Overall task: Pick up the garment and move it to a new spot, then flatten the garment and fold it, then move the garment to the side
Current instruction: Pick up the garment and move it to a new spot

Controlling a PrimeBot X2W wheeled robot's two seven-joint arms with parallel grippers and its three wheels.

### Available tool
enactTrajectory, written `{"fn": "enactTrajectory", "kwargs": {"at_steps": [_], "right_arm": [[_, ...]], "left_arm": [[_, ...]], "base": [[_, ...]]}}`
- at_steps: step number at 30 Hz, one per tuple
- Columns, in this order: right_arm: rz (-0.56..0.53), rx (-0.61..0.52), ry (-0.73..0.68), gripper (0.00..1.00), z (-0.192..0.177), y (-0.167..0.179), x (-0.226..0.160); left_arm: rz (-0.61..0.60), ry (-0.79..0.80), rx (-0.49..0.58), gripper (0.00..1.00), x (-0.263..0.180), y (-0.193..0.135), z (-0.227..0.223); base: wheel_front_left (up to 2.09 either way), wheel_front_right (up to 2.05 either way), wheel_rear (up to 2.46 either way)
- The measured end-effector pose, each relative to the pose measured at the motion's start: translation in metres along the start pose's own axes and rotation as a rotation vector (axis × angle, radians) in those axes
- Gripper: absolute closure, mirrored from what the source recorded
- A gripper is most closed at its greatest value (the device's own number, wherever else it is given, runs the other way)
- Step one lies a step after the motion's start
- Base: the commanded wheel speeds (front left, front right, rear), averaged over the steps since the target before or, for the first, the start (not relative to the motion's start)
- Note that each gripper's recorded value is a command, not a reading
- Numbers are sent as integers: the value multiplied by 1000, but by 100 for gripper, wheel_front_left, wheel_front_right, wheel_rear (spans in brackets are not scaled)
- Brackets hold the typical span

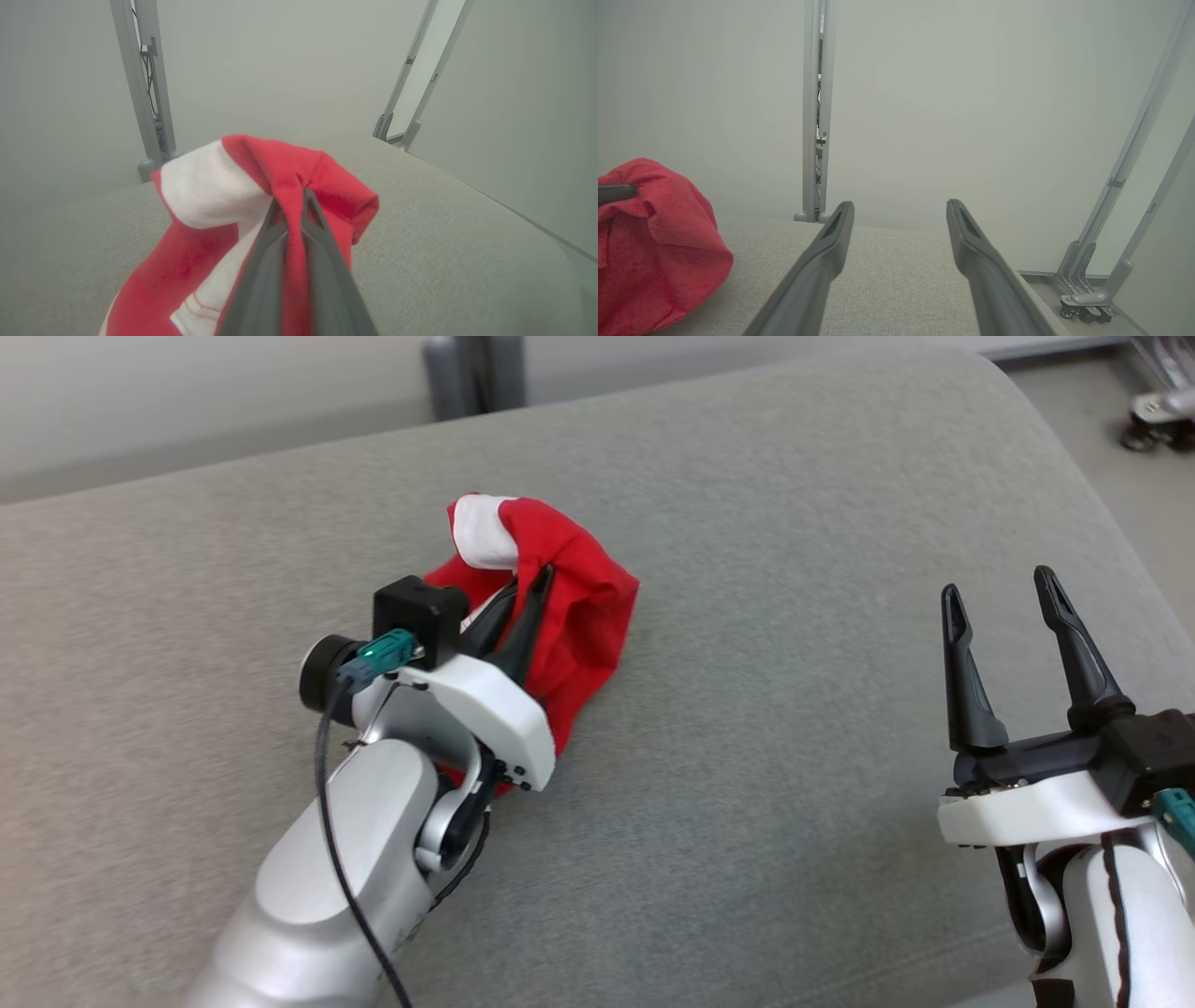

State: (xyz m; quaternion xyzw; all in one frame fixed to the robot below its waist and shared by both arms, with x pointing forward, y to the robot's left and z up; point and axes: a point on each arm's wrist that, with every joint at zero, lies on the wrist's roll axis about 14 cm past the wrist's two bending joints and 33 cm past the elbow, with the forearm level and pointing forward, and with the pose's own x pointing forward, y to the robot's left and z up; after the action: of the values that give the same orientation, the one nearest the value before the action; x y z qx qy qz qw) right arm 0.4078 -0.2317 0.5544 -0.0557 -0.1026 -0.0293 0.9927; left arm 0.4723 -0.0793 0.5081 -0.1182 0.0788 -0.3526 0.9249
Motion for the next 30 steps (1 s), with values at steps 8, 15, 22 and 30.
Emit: {"fn": "enactTrajectory", "kwargs": {"at_steps": [8,15,22,30], "right_arm": [[-98,2,58,0,-15,-34,-13],[-156,-15,107,0,-25,-54,-27],[-148,2,102,0,-25,-50,-24],[-62,30,34,0,-10,-20,-6]], "left_arm": [[-121,86,-3,100,35,-41,-41],[-205,189,-1,0,46,-69,-84],[-201,136,14,0,45,-70,-75],[-74,-12,28,0,33,-41,-30]], "base": [[0,0,0],[0,0,0],[0,0,0],[0,0,0]]}}
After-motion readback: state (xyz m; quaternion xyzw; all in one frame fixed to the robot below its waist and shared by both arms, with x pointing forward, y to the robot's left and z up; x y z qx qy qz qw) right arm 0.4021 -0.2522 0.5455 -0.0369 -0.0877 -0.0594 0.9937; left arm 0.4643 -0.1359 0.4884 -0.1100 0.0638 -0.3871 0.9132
